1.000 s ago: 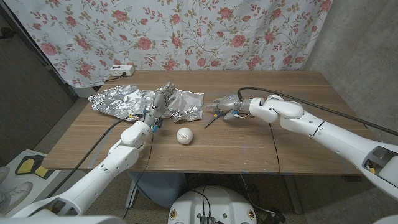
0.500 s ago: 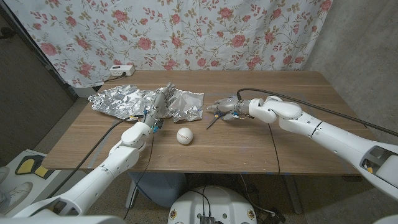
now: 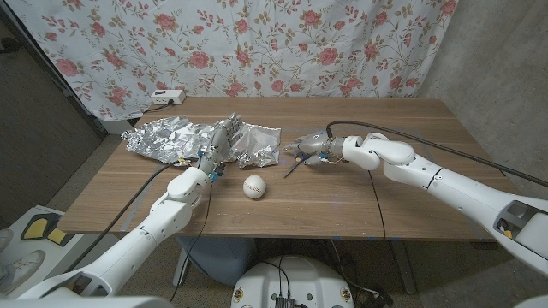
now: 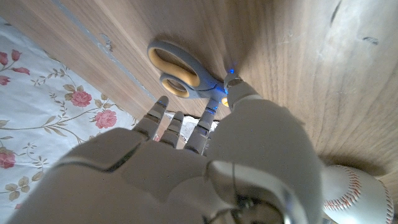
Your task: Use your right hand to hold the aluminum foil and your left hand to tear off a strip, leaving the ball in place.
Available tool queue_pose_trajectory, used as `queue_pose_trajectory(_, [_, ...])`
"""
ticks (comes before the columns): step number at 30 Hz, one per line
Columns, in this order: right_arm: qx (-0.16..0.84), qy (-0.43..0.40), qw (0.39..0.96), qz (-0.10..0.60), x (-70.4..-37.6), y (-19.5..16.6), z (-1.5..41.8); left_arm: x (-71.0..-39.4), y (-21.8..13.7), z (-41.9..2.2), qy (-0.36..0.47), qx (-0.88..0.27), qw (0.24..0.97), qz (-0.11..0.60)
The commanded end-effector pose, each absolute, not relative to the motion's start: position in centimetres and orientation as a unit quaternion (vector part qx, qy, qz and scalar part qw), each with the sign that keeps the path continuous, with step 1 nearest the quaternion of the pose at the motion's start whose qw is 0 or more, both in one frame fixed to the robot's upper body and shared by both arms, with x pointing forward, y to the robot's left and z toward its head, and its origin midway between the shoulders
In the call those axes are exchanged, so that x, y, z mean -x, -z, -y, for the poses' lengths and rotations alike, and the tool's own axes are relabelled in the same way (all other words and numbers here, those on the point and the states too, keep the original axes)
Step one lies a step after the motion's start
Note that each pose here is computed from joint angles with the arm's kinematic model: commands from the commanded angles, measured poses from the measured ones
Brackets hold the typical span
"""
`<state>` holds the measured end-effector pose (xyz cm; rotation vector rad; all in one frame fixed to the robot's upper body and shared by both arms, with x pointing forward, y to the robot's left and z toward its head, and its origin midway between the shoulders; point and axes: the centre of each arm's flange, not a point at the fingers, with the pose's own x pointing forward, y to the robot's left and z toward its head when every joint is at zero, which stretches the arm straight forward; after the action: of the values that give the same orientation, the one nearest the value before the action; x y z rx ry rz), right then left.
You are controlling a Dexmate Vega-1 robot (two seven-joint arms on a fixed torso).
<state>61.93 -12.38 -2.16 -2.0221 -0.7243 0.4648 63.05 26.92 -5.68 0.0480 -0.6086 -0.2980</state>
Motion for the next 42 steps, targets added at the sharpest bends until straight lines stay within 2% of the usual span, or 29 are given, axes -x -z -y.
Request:
queue_pose_trajectory(1, [0.814,-0.199,0.461,0.292,-62.1,3.2,12.4,-63.1,6.0,-26.9,0.144,-0.021,0.944,0.296])
queue_pose_trajectory(31, [0.786,-0.178,0.495,0.325,-62.6,3.7,13.3,-63.1,5.9,-26.4,0.147,-0.019,0.943,0.297])
queue_pose_trajectory(42, [0.761,-0.144,0.530,0.345,-62.5,3.6,14.3,-63.2,5.9,-26.3,0.148,-0.020,0.943,0.297])
